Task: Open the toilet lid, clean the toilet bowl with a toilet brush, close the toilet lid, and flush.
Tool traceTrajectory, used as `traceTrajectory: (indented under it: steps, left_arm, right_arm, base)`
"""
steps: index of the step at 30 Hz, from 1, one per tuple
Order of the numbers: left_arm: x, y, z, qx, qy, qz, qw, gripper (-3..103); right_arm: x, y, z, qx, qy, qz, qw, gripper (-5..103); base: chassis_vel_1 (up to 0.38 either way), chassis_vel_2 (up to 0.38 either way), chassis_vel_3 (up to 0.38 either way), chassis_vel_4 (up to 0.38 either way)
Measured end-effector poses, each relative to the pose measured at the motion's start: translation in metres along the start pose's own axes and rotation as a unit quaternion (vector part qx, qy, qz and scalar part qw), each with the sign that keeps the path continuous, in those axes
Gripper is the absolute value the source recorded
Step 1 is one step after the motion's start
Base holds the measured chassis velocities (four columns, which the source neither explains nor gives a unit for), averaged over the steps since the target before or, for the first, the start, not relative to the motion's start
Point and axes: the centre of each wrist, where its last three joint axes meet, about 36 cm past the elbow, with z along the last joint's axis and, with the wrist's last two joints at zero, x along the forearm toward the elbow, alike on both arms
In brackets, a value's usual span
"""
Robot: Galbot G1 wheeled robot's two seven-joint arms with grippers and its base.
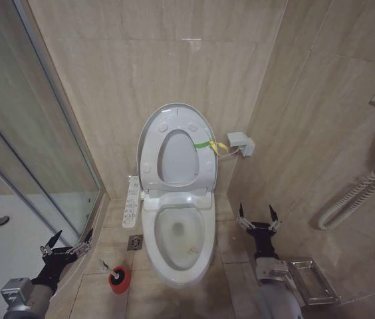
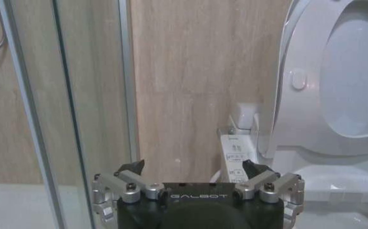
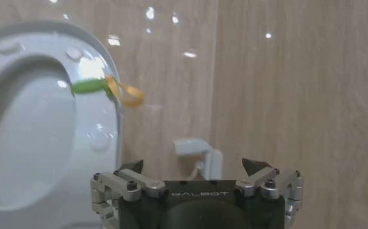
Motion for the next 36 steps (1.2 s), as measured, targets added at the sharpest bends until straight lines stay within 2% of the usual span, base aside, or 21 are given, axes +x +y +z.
traceTrajectory:
  steps: [8,36]
  left_arm:
    - [0.000,0.000,0.000,0.000,0.000,0.000,1.0000,100]
    - [0.000,0.000,0.000,0.000,0.000,0.000,1.0000,100]
  right_arm:
    - [0.007,0.009,-0.009,-0.010,-0.019,-0.012,1.000,100]
    - [0.011,0.005,-0.020,-0.018,-0.019,-0.013,1.000,100]
  base:
    - [0.000,0.000,0.000,0.000]
    - [0.000,0.000,0.000,0.000]
